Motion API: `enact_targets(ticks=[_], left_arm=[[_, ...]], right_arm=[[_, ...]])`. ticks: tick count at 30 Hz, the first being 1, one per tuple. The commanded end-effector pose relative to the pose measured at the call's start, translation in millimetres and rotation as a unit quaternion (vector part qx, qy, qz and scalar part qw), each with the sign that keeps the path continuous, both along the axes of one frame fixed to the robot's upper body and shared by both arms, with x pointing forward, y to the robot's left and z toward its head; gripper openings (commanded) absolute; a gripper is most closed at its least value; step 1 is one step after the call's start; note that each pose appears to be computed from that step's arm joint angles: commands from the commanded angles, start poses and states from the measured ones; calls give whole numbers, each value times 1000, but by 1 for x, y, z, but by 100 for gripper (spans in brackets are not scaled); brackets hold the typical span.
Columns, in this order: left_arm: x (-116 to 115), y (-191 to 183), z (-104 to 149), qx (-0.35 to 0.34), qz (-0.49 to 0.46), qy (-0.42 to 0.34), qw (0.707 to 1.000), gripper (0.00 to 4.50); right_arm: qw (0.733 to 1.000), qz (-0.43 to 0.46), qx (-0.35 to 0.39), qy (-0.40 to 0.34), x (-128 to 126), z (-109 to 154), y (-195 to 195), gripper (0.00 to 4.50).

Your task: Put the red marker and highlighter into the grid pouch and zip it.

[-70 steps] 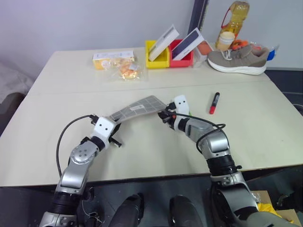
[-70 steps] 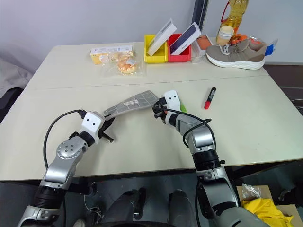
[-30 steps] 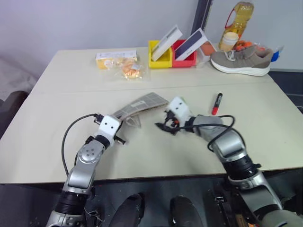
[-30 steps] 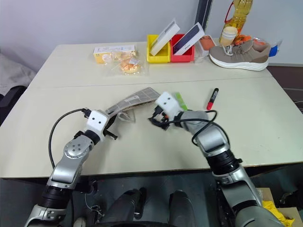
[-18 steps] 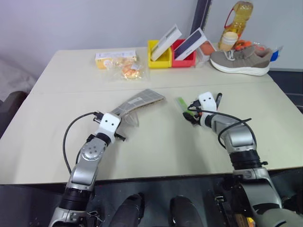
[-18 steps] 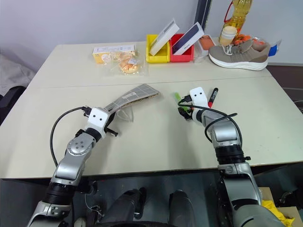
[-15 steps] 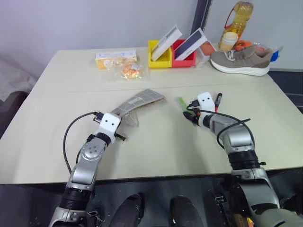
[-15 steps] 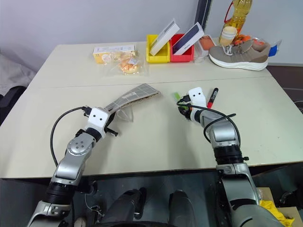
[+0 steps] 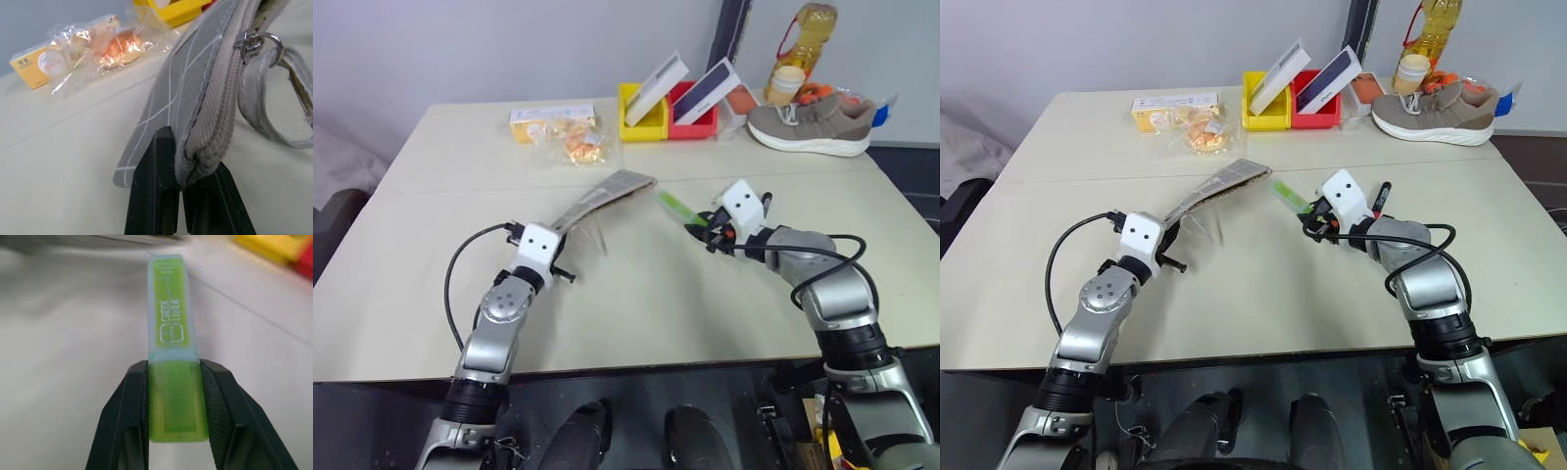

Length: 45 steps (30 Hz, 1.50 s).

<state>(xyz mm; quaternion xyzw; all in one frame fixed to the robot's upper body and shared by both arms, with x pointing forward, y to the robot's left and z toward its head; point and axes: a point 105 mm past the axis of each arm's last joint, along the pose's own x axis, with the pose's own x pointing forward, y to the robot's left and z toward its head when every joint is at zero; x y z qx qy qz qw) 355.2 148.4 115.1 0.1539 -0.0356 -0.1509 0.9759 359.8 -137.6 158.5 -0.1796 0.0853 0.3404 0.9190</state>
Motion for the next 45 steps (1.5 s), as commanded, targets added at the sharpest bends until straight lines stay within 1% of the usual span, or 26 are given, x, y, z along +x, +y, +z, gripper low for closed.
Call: enact_targets(ticks=[1, 8, 19, 33, 39, 45], left_arm=[[1, -3, 10, -4, -9, -18, 1000, 0], [1, -8, 9, 2, -19, -19, 1000, 0], [-2, -10, 7, 13, -26, -19, 999, 0], [-1, -10, 1, 22, -26, -13, 999, 0], [-1, -10, 1, 21, -27, -14, 999, 0], [-4, -15, 5, 17, -45, -24, 999, 0]], right_arm=[[1000, 22, 11, -14, -6, 11, 14, 92], [999, 23, 30, -8, -5, 12, 24, 92], [999, 24, 35, 3, -5, 10, 29, 92], [999, 40, 36, -9, -9, 22, 31, 92], [999, 38, 35, -4, -9, 20, 31, 92], [999, 25, 26, 10, -6, 12, 28, 92]])
